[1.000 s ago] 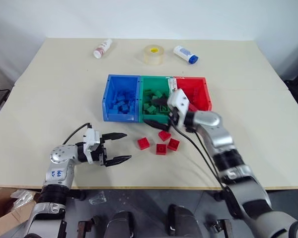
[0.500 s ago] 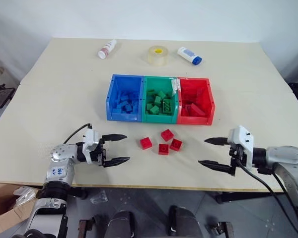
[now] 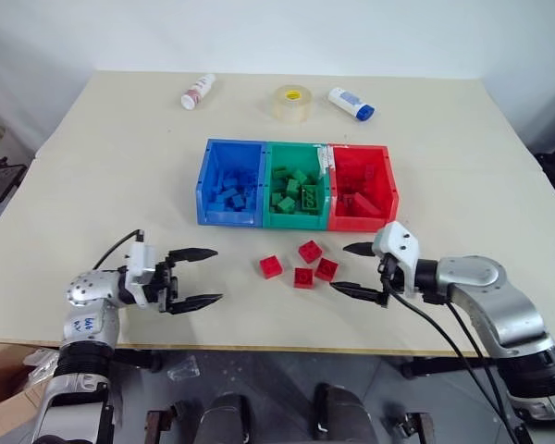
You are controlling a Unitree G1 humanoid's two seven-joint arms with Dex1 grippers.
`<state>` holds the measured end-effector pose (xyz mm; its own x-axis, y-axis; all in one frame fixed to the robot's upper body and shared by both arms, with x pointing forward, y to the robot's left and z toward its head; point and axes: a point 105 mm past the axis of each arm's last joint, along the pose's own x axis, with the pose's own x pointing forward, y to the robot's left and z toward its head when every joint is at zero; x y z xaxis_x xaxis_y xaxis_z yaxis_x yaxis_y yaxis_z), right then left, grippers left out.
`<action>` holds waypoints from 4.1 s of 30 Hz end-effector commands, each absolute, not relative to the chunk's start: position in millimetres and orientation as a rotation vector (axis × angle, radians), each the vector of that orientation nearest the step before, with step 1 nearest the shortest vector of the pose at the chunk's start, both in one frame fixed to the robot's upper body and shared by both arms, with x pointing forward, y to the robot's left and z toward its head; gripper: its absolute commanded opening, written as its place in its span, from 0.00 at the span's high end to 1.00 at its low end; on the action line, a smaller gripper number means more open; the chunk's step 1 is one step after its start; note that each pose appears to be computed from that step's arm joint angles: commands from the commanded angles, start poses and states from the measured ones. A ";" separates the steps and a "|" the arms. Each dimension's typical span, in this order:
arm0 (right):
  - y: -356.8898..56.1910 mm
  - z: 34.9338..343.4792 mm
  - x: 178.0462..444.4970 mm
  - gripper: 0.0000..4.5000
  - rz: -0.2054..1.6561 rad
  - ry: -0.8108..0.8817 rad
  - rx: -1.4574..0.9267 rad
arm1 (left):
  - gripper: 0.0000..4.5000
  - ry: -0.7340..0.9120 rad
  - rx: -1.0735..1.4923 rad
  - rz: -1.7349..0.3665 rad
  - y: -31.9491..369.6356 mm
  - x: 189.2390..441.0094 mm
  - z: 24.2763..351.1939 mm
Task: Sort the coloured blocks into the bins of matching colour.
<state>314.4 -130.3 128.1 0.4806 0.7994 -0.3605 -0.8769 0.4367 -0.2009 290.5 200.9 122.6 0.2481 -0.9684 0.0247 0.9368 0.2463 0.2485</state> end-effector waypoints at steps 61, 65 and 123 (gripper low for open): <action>-220.9 163.3 266.4 0.00 0.936 0.234 -0.494 | 0.00 -0.167 0.204 -1.249 234.3 271.0 126.1; -200.5 163.9 269.3 0.00 0.967 0.214 -0.487 | 0.00 -0.180 0.201 -1.258 231.1 272.9 127.1; -146.2 223.6 397.0 0.21 0.739 -0.163 -0.409 | 0.00 -0.232 0.176 -1.287 200.4 279.4 123.2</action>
